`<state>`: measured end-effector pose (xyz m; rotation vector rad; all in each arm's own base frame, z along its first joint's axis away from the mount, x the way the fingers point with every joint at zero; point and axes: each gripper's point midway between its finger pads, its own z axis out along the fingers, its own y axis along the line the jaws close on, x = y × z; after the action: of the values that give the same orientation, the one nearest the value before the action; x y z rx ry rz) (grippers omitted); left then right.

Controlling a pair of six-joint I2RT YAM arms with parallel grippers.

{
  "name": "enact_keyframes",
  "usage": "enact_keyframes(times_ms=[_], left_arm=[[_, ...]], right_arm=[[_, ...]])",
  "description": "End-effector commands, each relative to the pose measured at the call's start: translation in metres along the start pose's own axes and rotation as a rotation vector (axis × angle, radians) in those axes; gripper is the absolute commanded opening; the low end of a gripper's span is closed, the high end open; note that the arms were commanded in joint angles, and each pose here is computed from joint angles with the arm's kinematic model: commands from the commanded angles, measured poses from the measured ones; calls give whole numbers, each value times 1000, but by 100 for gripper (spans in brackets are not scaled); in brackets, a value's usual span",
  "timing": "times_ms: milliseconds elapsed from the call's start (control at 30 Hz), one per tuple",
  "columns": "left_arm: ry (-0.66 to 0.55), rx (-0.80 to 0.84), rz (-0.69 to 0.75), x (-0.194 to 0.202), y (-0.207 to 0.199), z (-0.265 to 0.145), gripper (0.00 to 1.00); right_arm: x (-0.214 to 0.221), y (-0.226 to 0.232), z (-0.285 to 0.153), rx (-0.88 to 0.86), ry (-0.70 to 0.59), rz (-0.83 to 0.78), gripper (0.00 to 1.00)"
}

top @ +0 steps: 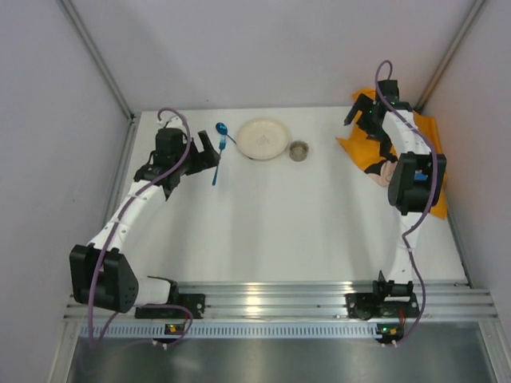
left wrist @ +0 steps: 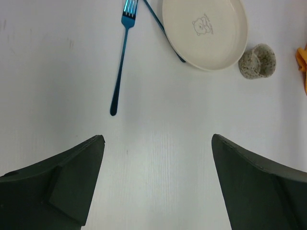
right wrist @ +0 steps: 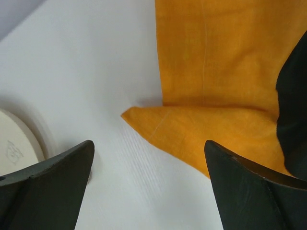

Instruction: Set the dinner table for one person

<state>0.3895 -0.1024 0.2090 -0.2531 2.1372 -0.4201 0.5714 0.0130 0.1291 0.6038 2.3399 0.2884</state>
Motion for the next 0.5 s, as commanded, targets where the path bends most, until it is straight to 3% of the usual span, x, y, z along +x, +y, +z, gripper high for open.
enact_keyframes(times_ms=[0,167,467], left_arm=[[9,48,-17,6,-15,-18,99],[19,7,-19,14,-5,-30,99],[55,3,-6,26,-1,-37,99]], right_arm=[[15,9,-6,5,62,-11,98],[30,-7,17,75,114,11,94],[84,-16,51,250,220,-119,85]])
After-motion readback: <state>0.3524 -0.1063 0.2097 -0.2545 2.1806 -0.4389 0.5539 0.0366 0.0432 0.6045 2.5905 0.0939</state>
